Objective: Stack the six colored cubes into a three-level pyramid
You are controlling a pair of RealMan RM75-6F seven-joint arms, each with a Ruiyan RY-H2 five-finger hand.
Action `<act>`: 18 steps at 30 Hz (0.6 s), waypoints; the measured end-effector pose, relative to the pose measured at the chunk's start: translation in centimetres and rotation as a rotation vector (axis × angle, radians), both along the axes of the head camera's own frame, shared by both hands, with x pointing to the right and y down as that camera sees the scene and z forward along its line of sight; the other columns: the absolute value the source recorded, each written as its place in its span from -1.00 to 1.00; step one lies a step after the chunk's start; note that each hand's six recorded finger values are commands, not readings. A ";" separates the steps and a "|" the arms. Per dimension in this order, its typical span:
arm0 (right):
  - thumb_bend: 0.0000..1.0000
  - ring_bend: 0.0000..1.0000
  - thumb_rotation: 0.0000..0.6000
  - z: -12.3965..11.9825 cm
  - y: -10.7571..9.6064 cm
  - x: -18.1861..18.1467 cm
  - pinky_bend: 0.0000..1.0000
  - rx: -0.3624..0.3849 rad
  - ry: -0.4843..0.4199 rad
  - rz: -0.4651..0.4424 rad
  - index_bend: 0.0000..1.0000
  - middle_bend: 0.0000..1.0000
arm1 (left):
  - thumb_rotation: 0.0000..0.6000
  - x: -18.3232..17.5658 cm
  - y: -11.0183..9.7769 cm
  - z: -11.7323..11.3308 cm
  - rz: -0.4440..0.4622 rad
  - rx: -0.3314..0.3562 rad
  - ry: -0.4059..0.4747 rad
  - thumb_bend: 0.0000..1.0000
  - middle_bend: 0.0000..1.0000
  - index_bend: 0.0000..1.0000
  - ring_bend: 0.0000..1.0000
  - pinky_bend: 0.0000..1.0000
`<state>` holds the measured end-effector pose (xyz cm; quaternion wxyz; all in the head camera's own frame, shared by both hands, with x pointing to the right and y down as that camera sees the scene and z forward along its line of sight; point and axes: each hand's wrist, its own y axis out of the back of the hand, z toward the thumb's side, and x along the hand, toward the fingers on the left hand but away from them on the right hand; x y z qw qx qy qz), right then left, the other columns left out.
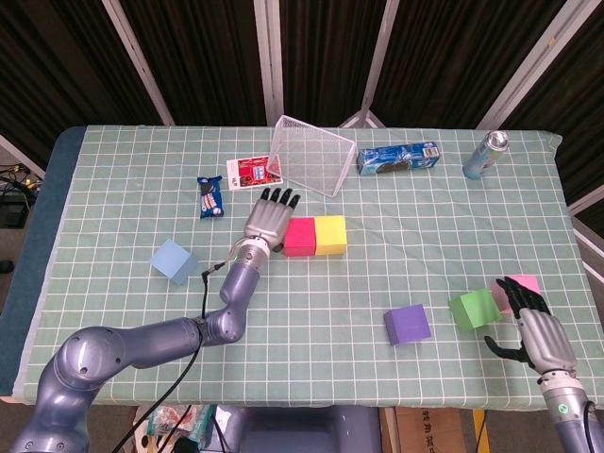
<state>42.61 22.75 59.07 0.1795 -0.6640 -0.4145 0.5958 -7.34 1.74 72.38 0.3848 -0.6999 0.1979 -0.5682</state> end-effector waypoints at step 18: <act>-0.39 -1.00 1.00 0.0 0.0 0.2 -1.00 -0.005 0.001 0.006 -1.00 -1.00 | 1.00 1.1 0.2 0.7 0.000 0.018 -0.001 -0.37 -1.00 -1.00 -1.00 -0.93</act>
